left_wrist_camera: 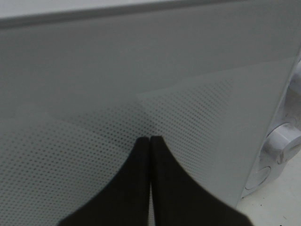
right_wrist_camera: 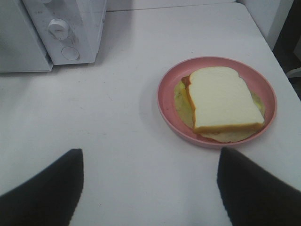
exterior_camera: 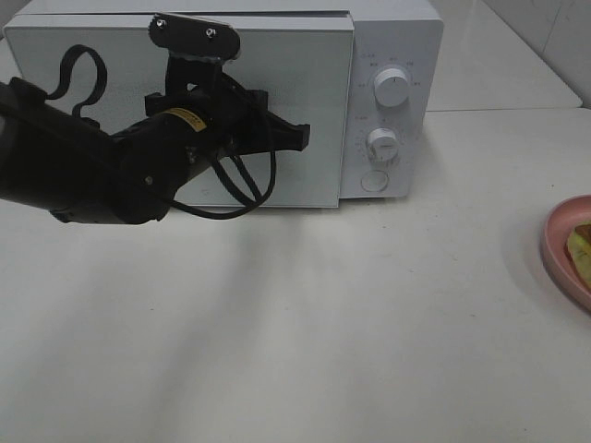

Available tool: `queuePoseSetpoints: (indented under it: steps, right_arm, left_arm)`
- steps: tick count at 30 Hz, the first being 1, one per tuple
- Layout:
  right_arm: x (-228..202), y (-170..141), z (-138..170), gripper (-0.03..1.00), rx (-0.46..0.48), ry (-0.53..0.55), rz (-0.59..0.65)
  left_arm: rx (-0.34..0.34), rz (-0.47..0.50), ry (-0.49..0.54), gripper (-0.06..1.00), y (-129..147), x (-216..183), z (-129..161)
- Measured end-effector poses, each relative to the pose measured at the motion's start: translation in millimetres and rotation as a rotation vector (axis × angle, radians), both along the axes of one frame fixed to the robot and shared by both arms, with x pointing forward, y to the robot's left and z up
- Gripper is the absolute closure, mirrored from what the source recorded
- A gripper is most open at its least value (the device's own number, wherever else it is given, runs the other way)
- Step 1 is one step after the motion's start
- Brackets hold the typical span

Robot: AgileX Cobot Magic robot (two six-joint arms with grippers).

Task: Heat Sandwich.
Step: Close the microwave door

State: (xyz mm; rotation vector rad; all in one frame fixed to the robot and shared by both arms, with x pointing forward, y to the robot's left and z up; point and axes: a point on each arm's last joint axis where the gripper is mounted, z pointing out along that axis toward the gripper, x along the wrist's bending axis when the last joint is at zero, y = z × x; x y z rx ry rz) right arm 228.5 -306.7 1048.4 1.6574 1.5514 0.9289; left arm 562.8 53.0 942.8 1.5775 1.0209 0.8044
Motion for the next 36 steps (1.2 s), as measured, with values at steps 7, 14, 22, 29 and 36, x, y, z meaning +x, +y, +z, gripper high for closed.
queuePoseSetpoints:
  steps: [7,14,22,29,36]
  right_arm:
    - [0,0,0,0.21,0.000,0.000,0.000]
    - [0,0,0,0.21,0.000,-0.001,0.000]
    - [0,0,0,0.21,0.000,-0.001,0.000]
    - [0,0,0,0.21,0.000,-0.001,0.000]
    - [0,0,0,0.21,0.000,-0.001,0.000]
  left_arm:
    - [-0.003,0.002,0.006,0.94,-6,6,-4]
    - [-0.007,-0.006,0.016,0.94,-17,16,-10]
    - [-0.001,-0.015,0.030,0.94,-19,16,-12]
    - [0.019,-0.026,0.046,0.94,-20,15,-7]
    - [0.011,-0.024,0.057,0.94,-19,12,1]
